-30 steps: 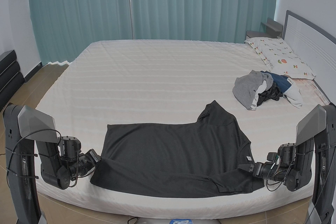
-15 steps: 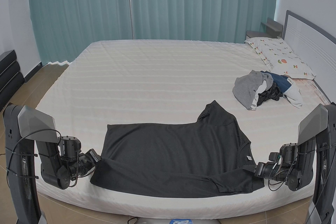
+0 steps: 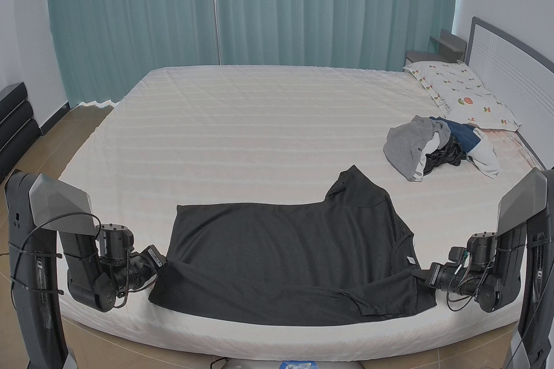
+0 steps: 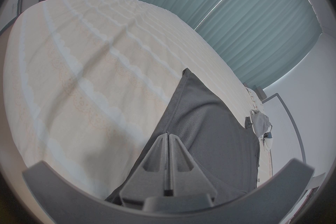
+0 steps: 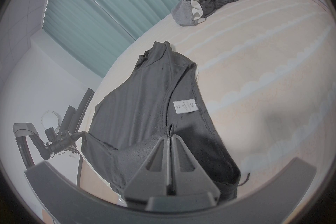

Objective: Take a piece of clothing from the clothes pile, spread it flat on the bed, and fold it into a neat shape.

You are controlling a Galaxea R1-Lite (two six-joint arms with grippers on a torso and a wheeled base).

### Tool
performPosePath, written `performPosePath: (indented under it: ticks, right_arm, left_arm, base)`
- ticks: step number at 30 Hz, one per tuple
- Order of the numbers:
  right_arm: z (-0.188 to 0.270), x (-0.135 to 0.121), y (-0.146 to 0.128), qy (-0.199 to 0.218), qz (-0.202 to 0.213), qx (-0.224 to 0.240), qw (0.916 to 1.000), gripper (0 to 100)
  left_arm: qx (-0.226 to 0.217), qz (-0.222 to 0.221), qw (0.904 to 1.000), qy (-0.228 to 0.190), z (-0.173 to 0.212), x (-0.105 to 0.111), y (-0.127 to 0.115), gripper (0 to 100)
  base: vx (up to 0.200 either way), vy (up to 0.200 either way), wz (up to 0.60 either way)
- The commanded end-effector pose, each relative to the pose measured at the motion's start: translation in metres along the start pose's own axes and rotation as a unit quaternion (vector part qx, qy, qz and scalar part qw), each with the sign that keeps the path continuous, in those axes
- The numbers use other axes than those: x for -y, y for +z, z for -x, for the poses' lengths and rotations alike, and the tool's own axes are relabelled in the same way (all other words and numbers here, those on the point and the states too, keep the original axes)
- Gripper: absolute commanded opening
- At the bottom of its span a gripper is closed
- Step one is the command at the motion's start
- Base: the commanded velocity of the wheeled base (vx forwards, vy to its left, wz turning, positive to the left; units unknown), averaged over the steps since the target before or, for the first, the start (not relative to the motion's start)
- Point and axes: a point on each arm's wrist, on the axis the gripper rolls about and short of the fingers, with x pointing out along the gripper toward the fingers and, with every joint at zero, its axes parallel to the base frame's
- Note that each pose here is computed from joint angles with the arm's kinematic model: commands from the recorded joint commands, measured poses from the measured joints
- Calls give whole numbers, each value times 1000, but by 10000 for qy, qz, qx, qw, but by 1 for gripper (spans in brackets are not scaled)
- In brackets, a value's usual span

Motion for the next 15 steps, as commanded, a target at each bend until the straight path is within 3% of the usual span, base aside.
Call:
performPosePath:
  ticks: [1, 15]
  right_arm:
    - [1, -4, 8, 73, 46, 193, 9998, 0]
    - [12, -16, 26, 251, -183, 570, 9979, 0]
  left_arm:
    - [-3, 1, 10000, 1, 0, 0, 0, 0]
    - [100, 300, 9995, -18, 12, 2, 6, 0]
  base:
    - [0, 0, 0]
    - [0, 0, 0]
